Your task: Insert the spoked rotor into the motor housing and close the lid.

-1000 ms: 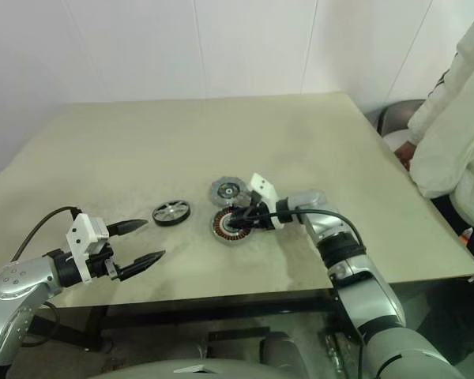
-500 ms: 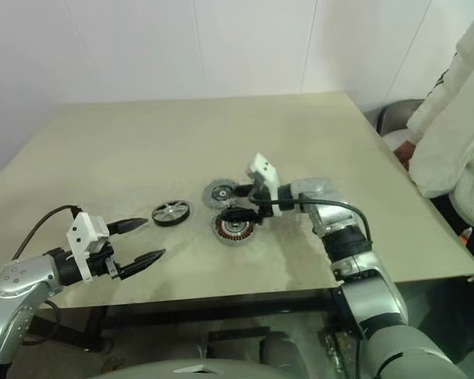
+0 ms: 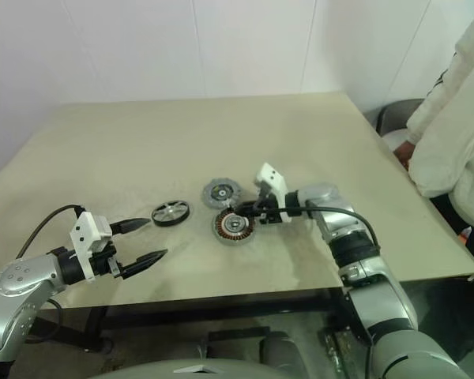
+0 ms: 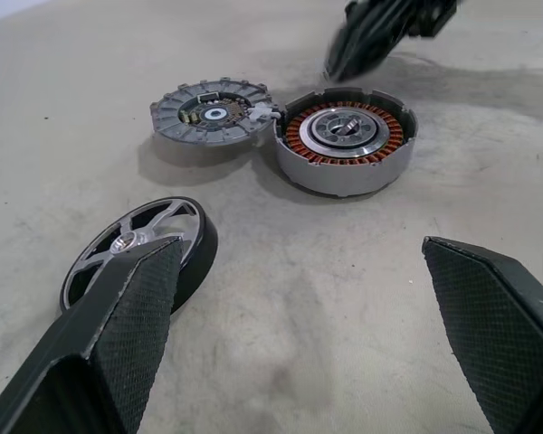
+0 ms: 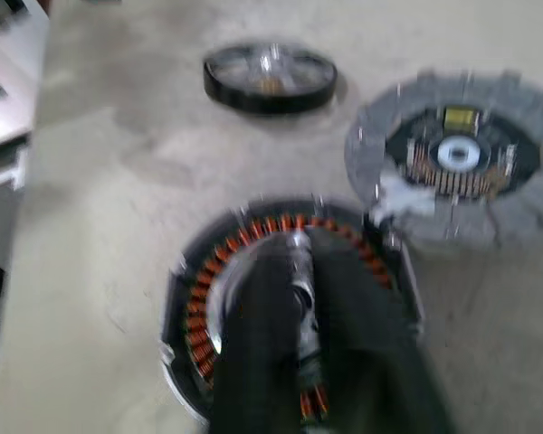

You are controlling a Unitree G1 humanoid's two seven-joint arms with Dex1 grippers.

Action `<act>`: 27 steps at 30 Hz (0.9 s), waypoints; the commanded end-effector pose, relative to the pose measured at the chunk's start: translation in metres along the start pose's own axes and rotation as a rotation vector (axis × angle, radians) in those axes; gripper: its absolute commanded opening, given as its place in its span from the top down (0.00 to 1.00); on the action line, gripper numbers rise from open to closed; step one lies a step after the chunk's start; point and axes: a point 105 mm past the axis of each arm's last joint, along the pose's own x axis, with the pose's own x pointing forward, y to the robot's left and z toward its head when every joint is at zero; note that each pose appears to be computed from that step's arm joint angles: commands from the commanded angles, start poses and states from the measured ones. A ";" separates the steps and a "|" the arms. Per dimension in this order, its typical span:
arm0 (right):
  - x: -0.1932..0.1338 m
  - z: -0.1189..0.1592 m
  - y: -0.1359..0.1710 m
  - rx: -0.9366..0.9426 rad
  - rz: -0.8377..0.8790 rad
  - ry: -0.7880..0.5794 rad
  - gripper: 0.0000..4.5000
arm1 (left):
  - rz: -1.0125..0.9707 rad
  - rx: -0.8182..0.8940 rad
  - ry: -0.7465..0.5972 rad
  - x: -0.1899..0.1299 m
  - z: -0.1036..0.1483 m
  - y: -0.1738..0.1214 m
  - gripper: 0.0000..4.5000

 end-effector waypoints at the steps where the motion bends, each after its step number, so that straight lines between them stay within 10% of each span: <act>1: 0.006 0.001 0.001 -0.040 0.004 0.006 1.00 | 0.005 0.039 -0.020 -0.002 0.008 0.002 0.00; 14: 0.008 -0.022 0.005 -0.071 0.024 0.099 1.00 | 0.007 0.040 -0.021 -0.002 0.010 0.001 0.00; 27: -0.007 0.040 -0.008 -0.004 -0.013 -0.146 1.00 | 0.013 0.029 -0.014 -0.002 0.009 0.002 0.00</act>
